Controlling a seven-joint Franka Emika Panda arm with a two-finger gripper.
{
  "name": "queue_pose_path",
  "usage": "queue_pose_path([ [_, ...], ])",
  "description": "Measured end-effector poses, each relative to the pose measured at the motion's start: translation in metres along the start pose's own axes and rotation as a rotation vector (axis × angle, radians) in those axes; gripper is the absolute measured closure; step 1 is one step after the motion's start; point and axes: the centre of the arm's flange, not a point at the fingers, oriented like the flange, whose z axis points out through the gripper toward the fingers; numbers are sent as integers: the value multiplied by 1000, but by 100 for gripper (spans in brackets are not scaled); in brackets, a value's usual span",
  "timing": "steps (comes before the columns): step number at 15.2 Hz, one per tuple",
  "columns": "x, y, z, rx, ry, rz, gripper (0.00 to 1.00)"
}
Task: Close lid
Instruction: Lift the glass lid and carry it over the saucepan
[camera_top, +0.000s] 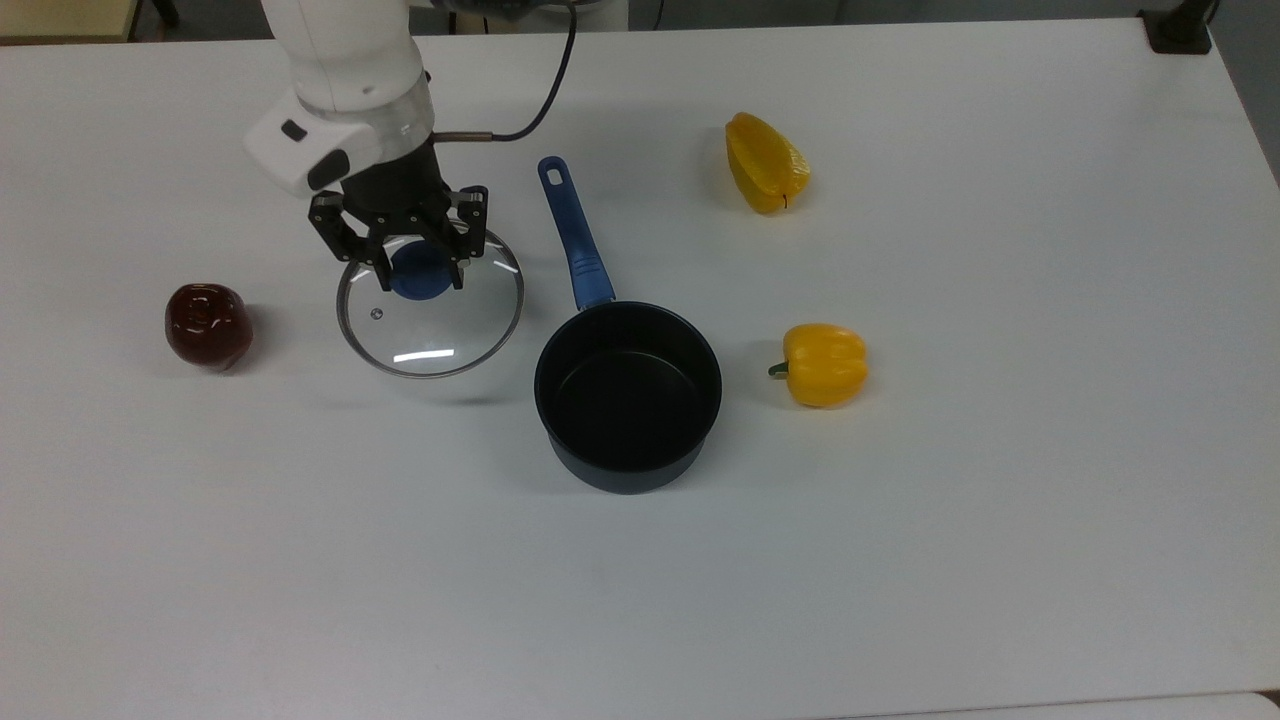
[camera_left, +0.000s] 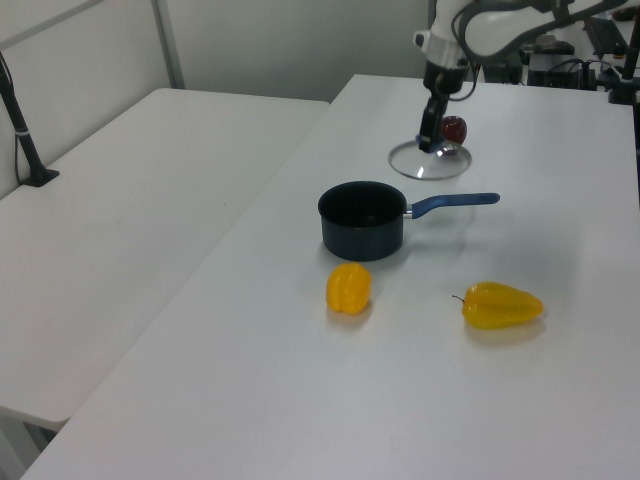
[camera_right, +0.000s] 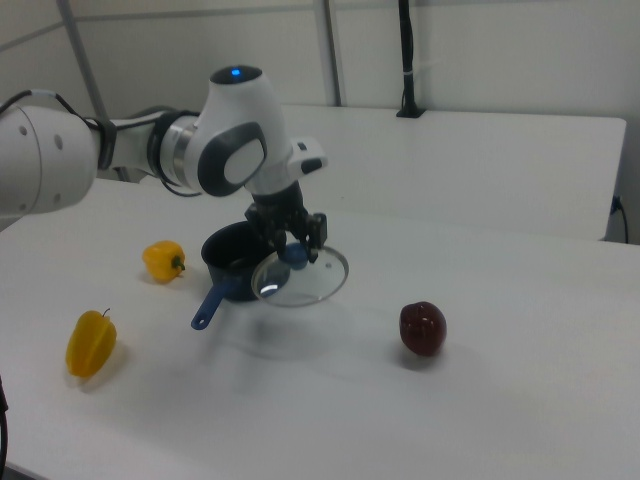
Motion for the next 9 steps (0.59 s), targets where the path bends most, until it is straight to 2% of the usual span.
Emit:
queue_pose_path([
  [2, 15, -15, -22, -15, 45, -35, 39],
  [5, 35, -71, -43, -34, 85, -132, 39],
  [9, 48, -140, -29, -12, 84, -227, 39],
])
